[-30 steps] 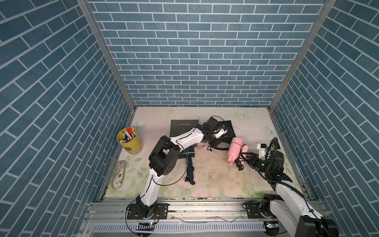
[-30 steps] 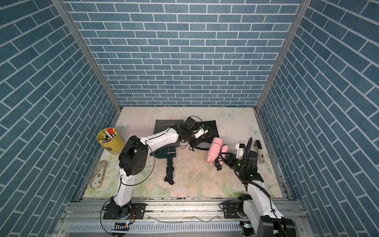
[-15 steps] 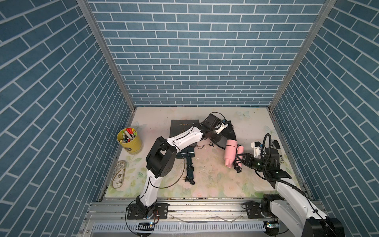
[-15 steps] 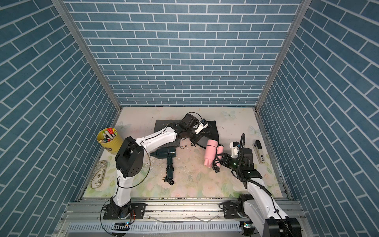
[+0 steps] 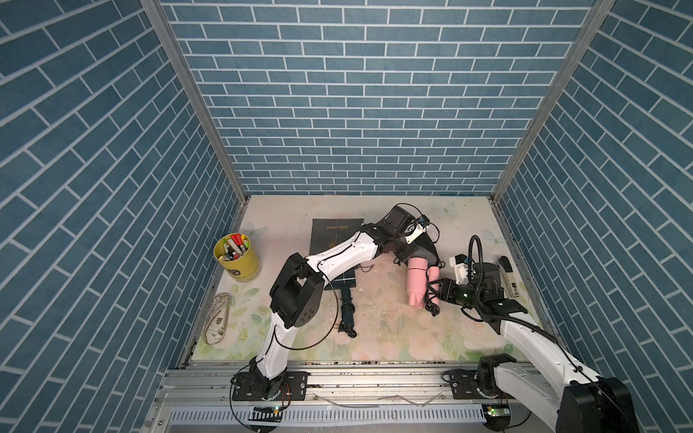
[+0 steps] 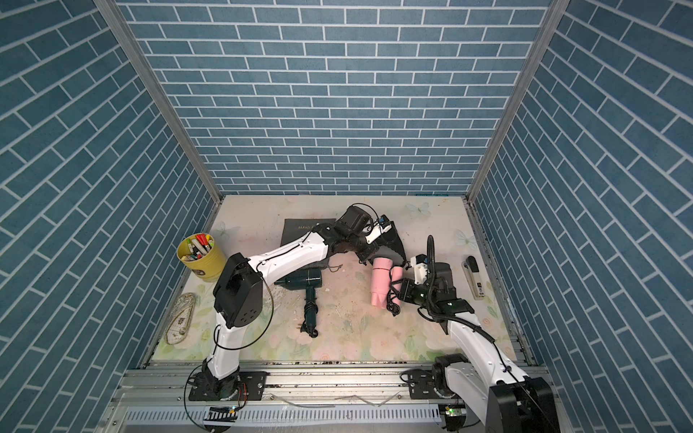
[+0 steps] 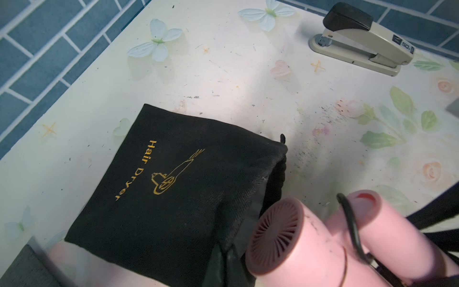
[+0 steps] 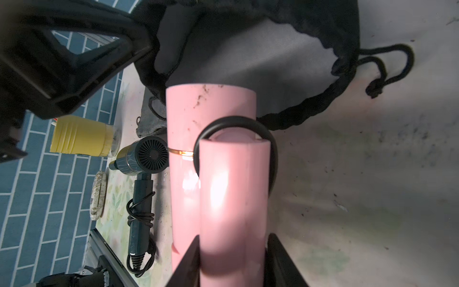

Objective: Pack away hair dryers
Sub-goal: Place the hair dryer in the drawstring bag.

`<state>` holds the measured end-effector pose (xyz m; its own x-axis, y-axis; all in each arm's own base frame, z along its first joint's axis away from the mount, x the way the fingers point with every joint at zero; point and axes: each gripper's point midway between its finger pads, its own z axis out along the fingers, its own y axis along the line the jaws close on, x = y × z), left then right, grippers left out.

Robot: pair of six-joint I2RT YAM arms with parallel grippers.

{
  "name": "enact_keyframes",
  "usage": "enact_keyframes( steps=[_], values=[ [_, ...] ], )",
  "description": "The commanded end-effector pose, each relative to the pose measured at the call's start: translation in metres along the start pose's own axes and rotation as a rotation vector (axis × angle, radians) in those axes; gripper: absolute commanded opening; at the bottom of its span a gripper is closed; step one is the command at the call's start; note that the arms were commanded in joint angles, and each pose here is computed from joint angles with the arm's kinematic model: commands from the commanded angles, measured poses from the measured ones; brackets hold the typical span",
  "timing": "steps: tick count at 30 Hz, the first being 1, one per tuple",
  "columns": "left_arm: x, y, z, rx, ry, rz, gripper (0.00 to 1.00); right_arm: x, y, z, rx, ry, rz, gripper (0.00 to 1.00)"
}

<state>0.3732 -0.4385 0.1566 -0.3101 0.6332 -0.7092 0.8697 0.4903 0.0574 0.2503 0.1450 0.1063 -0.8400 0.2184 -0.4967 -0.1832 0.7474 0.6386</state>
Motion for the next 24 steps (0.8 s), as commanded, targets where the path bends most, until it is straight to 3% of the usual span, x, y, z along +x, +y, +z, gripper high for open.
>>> enact_keyframes(
  steps=[1, 14, 24],
  values=[
    [-0.011, -0.012, -0.006, -0.014, -0.01, 0.08, 0.0, -0.019, 0.013, -0.003, -0.01, -0.03, -0.087, 0.0],
    [-0.029, -0.043, -0.01, 0.015, -0.067, 0.152, 0.0, -0.021, 0.007, 0.005, 0.035, 0.02, -0.091, 0.0],
    [-0.025, -0.057, -0.024, 0.046, -0.151, 0.169, 0.0, -0.031, 0.02, 0.013, -0.031, 0.022, -0.092, 0.0]
  ],
)
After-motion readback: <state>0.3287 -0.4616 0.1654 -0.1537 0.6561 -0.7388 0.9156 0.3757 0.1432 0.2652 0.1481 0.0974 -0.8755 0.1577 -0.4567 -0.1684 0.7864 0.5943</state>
